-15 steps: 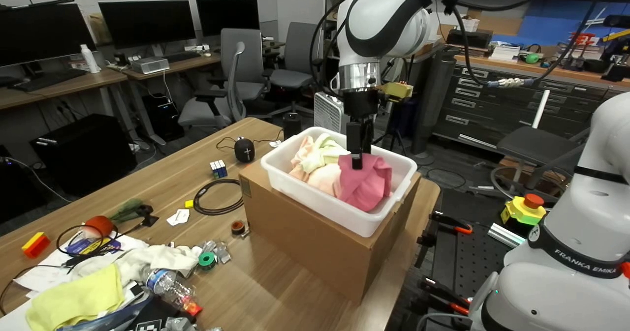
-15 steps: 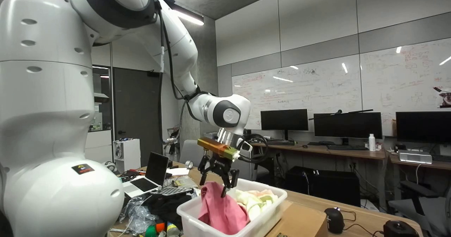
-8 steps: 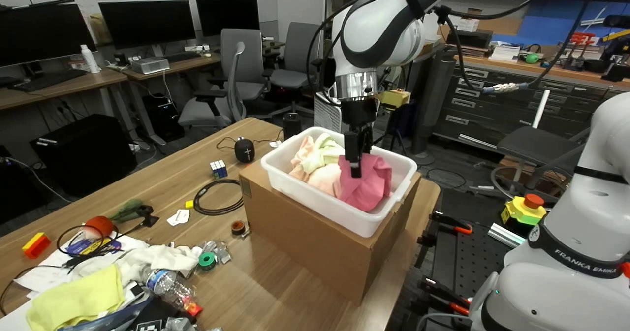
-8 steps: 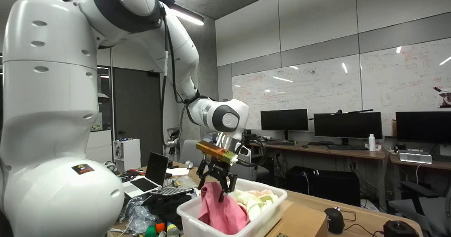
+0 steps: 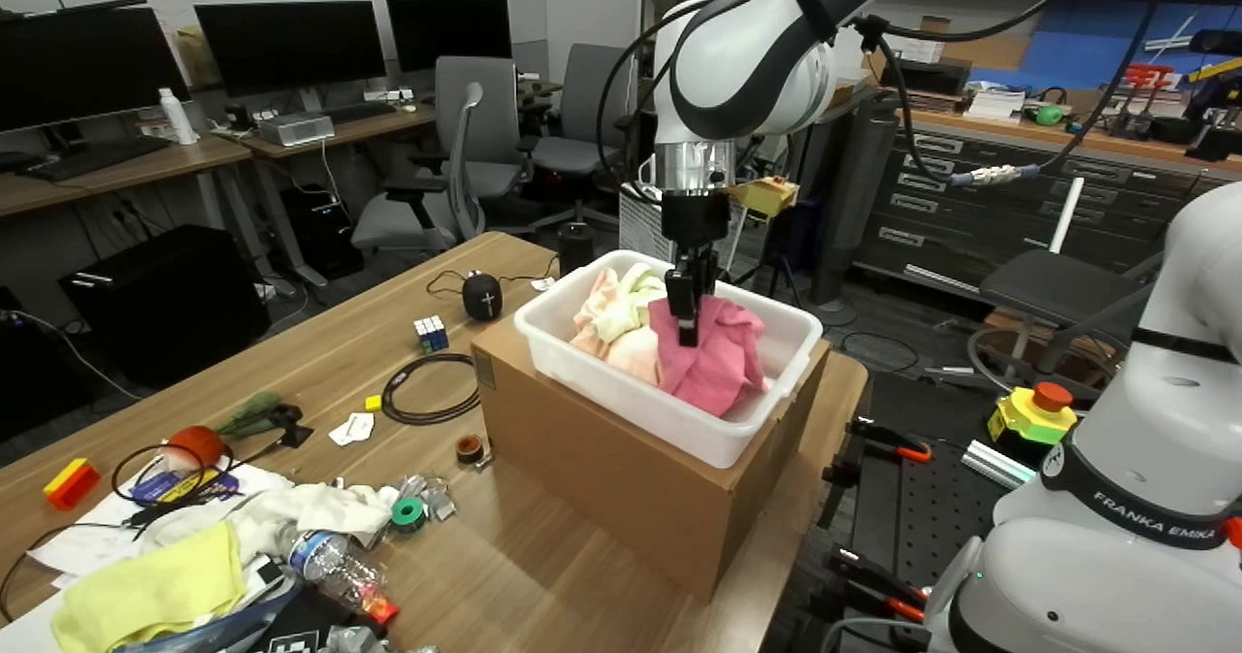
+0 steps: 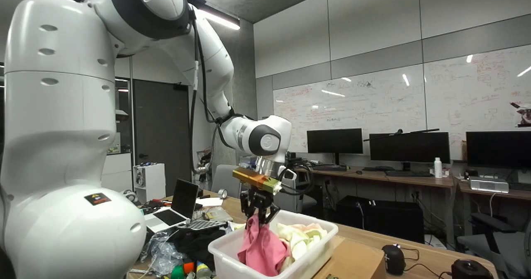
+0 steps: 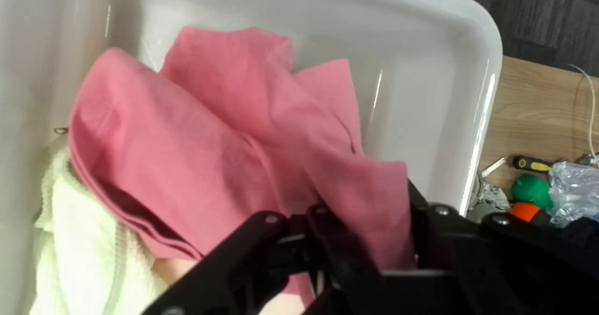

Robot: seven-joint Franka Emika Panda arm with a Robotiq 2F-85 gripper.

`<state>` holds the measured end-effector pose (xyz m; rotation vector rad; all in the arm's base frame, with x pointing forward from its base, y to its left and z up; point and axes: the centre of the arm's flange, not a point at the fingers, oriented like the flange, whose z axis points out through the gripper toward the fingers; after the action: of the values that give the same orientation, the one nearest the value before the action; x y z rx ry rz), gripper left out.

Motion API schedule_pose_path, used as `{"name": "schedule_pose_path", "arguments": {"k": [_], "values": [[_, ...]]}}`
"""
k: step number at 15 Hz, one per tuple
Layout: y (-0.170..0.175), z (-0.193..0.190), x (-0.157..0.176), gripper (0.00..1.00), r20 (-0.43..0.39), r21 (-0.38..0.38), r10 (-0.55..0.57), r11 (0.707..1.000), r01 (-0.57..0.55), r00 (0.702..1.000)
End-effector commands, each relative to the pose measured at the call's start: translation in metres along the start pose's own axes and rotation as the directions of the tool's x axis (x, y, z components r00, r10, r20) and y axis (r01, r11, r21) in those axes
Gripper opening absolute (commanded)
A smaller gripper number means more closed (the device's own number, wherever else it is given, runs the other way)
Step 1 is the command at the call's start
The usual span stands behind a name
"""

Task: Remove the clothes from the box and put them on the table

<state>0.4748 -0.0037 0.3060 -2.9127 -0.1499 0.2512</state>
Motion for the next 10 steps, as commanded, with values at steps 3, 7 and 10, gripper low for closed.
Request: {"name": "schedule_pose_path", "arguments": {"k": [3, 7, 10], "values": [[-0.002, -0.006, 0.002, 0.07, -0.121, -0.017, -0.003, 1.0, 0.001, 0.993], [-0.003, -0.012, 0.0, 0.12, -0.214, -0.048, -0.011, 0.999, 0.001, 0.977], [-0.006, -0.024, -0.004, 0.11, -0.318, -0.092, -0.028, 0.996, -0.002, 0.948]]}}
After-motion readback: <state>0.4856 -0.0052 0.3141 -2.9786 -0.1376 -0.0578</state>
